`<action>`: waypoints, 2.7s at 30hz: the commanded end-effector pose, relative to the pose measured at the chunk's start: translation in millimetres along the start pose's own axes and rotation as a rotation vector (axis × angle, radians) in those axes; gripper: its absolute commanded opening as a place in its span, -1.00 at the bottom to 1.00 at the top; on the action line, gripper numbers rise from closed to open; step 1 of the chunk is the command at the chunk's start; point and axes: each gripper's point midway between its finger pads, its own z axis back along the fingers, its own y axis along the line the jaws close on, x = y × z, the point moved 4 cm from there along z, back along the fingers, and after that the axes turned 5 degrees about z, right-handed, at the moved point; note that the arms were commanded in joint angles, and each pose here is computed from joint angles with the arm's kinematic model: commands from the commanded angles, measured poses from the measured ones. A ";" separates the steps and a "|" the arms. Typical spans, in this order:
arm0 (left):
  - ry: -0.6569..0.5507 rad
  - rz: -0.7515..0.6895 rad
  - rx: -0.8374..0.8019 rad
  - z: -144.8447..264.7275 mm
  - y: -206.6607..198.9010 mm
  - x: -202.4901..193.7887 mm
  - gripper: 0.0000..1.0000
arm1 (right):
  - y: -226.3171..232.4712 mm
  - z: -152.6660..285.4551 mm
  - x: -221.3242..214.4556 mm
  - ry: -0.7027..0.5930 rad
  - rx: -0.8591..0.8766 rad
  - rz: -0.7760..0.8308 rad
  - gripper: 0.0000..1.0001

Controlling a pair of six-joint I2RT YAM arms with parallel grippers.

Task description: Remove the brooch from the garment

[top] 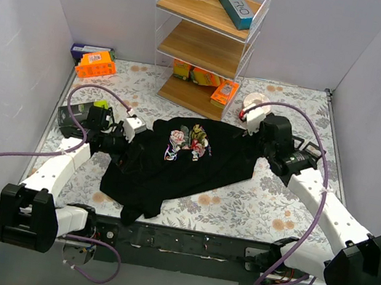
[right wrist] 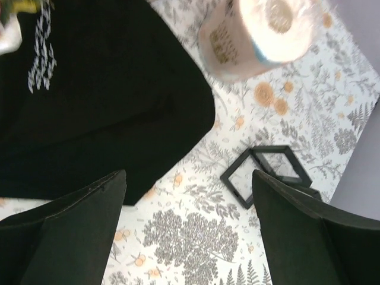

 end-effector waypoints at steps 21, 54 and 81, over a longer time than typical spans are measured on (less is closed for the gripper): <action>0.297 -0.362 -0.074 20.4 -10.9 -79.7 0.63 | 93.2 -50.3 -101.7 0.033 0.663 0.816 0.51; -0.327 -0.369 0.355 108.2 29.3 148.1 -1.00 | -32.3 27.4 70.5 -0.296 0.266 0.393 -0.97; -0.161 -0.357 0.161 55.5 66.1 139.7 -1.00 | -34.4 45.9 7.1 -0.178 0.315 0.113 -0.97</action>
